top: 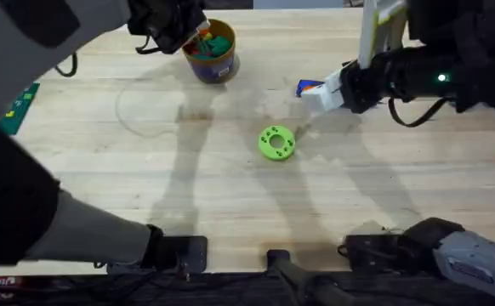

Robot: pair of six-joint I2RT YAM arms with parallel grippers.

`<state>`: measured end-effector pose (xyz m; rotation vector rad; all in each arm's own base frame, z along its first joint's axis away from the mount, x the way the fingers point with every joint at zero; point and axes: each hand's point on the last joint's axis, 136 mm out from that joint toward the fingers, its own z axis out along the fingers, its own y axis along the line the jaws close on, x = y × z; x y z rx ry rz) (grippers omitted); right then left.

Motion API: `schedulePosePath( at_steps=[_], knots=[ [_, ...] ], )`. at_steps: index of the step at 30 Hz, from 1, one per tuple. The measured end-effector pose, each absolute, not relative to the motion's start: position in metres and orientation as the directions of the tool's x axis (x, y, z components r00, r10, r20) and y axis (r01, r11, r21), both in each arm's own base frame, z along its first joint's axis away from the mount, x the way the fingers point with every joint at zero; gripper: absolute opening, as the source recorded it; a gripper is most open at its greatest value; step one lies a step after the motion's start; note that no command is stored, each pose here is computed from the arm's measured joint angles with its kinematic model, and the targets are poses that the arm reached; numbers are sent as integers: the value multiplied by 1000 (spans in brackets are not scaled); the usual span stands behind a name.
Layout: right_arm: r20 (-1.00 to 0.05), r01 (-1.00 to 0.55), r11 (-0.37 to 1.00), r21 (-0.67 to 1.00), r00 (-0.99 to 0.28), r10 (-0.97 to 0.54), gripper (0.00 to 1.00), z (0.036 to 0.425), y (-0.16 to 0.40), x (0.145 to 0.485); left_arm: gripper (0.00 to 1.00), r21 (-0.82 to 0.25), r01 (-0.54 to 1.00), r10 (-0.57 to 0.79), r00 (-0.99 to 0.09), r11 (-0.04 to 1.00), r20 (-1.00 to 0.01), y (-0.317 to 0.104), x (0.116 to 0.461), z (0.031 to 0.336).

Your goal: Pick up the gripper from the table and insert it into the empty holder that is missing its gripper. Then pick up a screw, insert it into the mounting hole, and use the screwdriver to tighten it. Finally, clean up the table by picking up the vegetable and placing it into the bucket.

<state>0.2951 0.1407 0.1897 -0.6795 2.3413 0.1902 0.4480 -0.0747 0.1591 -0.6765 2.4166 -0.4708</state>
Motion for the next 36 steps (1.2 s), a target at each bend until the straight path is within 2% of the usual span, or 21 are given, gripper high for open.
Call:
schedulePosePath(
  at_steps=[2, 4, 5, 8, 10, 11, 16, 19, 23, 27, 29, 33, 36],
  knots=[
    [-653, -520, 853, -47, -630, -420, 943, 190, 141, 295, 25, -470, -355, -561, -706, 808, -432, -76, 452, 153],
    [-653, -520, 853, -47, -630, -420, 943, 190, 141, 295, 111, -471, -354, -559, -712, 808, -425, -78, 456, 146],
    [-653, -520, 853, -47, -630, -420, 943, 190, 141, 295, 202, -469, -351, -555, -715, 811, -424, -78, 457, 144],
    [-653, -520, 853, -47, -630, -420, 943, 190, 141, 295, 582, -472, -351, -556, -718, 809, -418, -80, 459, 140],
    [-653, -520, 853, -47, -631, -420, 943, 190, 141, 295, 875, -477, -348, -557, -717, 807, -419, -81, 460, 141],
    [-653, -520, 853, -47, -630, -420, 943, 190, 141, 295, 957, -482, -344, -558, -713, 806, -424, -81, 462, 143],
    [-653, -518, 854, -50, -630, -420, 943, 190, 140, 296, 988, -482, -326, -541, -728, 813, -421, -83, 459, 146],
    [-650, -504, 861, -67, -633, -421, 943, 190, 136, 297, 988, -443, -318, -500, -770, 839, -395, -82, 443, 151],
    [-658, -490, 868, -85, -626, -418, 943, 194, 132, 297, 988, -386, -247, -409, -808, 889, -425, -77, 420, 185],
    [-709, -473, 877, -87, -589, -388, 943, 216, 128, 291, 986, -325, -129, -281, -831, 937, -480, -72, 379, 235],
    [-745, -458, 886, -77, -564, -356, 943, 231, 126, 286, 986, -292, -84, -223, -846, 953, -484, -69, 353, 249],
    [-803, -424, 904, -46, -523, -287, 943, 256, 120, 274, 988, -222, -4, -103, -893, 975, -438, -62, 299, 257],
    [-807, -413, 910, -31, -527, -267, 943, 261, 114, 262, 988, -189, 47, -36, -910, 981, -413, -59, 277, 258]
  ],
)
